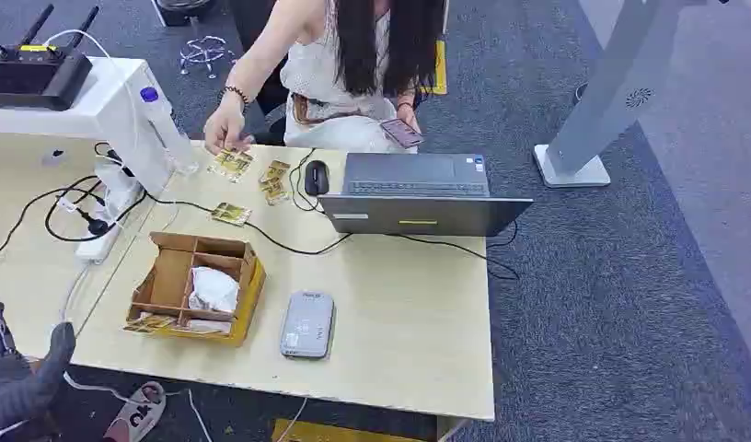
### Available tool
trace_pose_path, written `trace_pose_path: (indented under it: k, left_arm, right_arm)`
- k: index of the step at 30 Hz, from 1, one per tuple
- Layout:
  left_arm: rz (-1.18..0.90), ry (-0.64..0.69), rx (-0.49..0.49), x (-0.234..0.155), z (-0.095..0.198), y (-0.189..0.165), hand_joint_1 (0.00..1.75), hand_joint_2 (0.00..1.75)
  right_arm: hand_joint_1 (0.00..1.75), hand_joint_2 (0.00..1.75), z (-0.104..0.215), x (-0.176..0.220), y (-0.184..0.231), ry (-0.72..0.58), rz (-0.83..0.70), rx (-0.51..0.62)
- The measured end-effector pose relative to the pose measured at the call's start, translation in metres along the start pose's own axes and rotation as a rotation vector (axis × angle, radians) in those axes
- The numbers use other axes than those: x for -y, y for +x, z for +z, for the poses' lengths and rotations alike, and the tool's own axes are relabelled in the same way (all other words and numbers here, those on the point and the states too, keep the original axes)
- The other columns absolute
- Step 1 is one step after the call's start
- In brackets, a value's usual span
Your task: Pass the card to the sensor for recognition and then transmit it.
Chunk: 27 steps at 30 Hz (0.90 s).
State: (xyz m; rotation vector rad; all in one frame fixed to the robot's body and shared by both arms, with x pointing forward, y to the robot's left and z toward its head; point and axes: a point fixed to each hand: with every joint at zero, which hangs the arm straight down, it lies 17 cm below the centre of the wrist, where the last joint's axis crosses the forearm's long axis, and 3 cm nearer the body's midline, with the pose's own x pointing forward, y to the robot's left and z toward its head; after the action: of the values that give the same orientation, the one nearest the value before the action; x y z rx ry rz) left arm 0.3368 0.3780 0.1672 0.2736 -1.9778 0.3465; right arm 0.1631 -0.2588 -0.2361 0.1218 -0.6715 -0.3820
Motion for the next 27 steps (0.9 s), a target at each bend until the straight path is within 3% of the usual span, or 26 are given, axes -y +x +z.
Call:
trace_pose_path:
  k: [14, 27]
  left_arm:
    - [-0.307, -0.177, -0.001, 0.074, -0.070, -0.022, 0.00, 1.75]
    - [-0.668, -0.267, 0.078, 0.123, -0.134, -0.026, 0.00, 1.75]
  right_arm:
    - [0.00, 0.00, -0.003, -0.018, -0.002, 0.035, 0.025, -0.029]
    - [0.00, 0.00, -0.005, -0.033, -0.006, 0.067, 0.056, -0.060]
